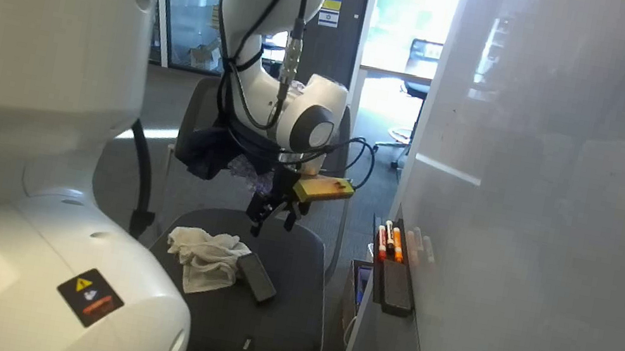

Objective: Use the eraser from the seat to wipe the whiteboard.

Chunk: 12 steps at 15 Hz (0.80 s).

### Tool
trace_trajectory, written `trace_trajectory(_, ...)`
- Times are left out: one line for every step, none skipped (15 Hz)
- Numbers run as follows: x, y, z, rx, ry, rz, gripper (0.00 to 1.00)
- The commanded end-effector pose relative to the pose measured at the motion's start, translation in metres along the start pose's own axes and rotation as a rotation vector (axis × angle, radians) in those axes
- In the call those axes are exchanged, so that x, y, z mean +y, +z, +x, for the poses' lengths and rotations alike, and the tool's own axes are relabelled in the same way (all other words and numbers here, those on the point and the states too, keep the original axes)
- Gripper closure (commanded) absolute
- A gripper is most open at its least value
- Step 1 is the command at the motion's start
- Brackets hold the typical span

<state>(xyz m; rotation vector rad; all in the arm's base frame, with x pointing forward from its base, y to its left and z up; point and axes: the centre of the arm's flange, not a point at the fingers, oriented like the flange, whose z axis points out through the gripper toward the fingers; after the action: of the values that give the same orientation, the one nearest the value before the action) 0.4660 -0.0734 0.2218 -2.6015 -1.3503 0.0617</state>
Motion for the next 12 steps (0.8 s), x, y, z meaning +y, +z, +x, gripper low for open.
trace_trajectory(-0.031, -0.07, -0.024, 0.002, -0.047, 0.003, 0.0)
trace_trajectory(-0.04, -0.085, -0.03, 0.0, -0.062, -0.005, 0.0)
trace_trajectory(-0.048, -0.102, -0.036, -0.003, -0.074, -0.018, 0.0)
trace_trajectory(-0.055, -0.115, -0.039, -0.006, -0.074, -0.027, 0.0)
trace_trajectory(-0.063, -0.129, -0.041, -0.016, -0.087, -0.032, 0.0)
trace_trajectory(-0.071, -0.141, -0.043, -0.025, -0.101, -0.05, 0.0)
trace_trajectory(-0.08, -0.154, -0.046, -0.028, -0.111, -0.077, 0.0)
trace_trajectory(-0.09, -0.168, -0.052, -0.024, -0.146, -0.092, 0.0)
trace_trajectory(-0.098, -0.18, -0.055, -0.024, -0.177, -0.104, 0.0)
trace_trajectory(-0.108, -0.192, -0.059, -0.015, -0.186, -0.14, 0.0)
trace_trajectory(-0.116, -0.202, -0.062, -0.005, -0.189, -0.184, 0.0)
trace_trajectory(-0.122, -0.212, -0.063, 0.005, -0.186, -0.225, 0.0)
